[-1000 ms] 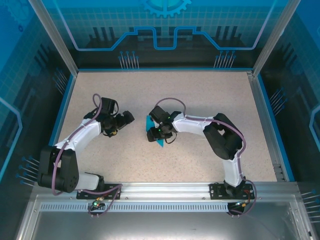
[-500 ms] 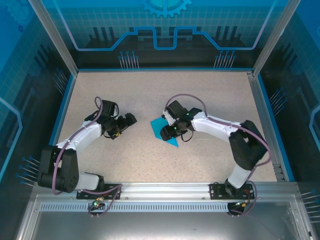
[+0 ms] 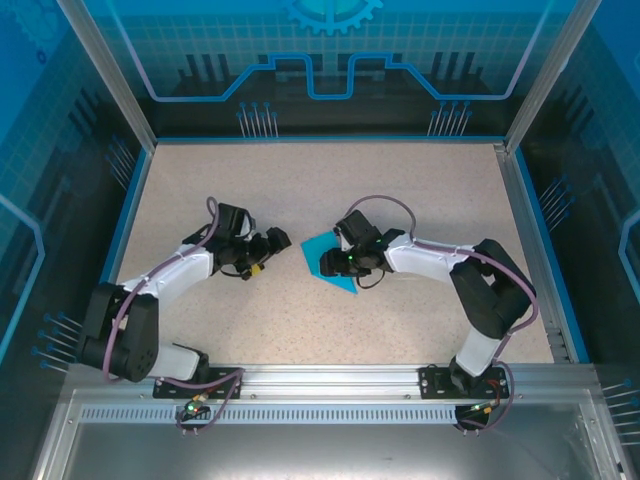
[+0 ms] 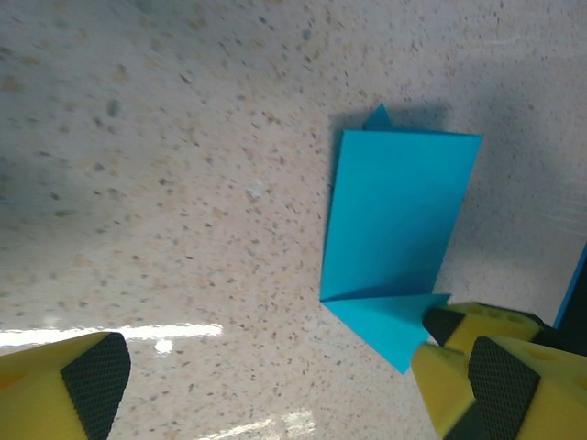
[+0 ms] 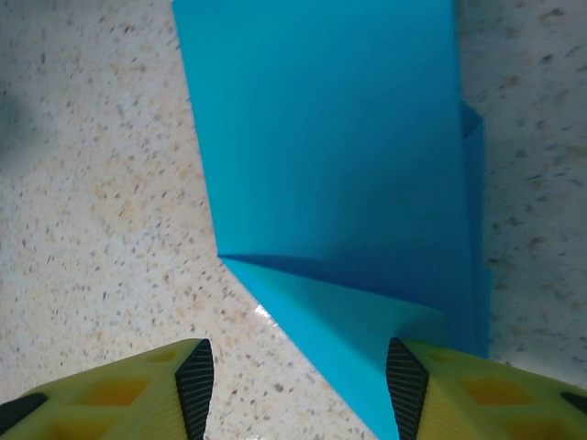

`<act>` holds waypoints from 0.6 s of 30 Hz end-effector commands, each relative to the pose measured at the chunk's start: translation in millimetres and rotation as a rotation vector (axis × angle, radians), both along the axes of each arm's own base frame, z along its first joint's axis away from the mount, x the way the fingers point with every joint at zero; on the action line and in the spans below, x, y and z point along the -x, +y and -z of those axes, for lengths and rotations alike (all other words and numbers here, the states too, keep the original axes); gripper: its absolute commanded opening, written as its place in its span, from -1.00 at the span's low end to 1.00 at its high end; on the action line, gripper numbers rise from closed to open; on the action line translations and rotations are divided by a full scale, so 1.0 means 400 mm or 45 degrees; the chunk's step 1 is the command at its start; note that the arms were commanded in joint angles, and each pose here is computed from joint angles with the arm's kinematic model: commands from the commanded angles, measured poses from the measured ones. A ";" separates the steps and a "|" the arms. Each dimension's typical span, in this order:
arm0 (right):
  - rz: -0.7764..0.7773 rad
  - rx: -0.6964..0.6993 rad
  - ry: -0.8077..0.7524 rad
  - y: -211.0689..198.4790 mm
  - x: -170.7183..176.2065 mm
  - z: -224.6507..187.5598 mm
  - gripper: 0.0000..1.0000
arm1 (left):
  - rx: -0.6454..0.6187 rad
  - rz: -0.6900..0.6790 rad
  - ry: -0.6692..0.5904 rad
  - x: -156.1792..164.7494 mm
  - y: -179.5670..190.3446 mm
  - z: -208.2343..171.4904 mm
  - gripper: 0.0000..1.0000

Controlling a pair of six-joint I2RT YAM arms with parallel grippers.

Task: Fold a paper plane with a square sheet of paper (pick it up from the middle)
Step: Fold the wing for the fifth time at the center of the table.

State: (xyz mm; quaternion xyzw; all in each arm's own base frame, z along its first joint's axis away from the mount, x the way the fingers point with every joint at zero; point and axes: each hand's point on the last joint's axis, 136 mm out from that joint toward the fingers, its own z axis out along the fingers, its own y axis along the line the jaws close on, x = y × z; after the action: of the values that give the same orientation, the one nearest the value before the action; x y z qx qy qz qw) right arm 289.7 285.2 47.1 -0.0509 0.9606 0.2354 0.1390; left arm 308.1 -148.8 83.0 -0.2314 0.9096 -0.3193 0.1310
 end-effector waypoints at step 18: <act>0.235 -0.136 0.225 -0.060 -0.009 0.121 0.04 | 0.262 0.217 0.160 0.034 -0.218 0.040 0.51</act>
State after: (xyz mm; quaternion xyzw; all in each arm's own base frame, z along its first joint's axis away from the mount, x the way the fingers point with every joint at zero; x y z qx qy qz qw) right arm 302.4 273.0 22.0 0.0340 0.9518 0.2827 0.1141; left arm 293.3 -214.4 57.9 -0.1989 0.9030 -0.3787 0.0405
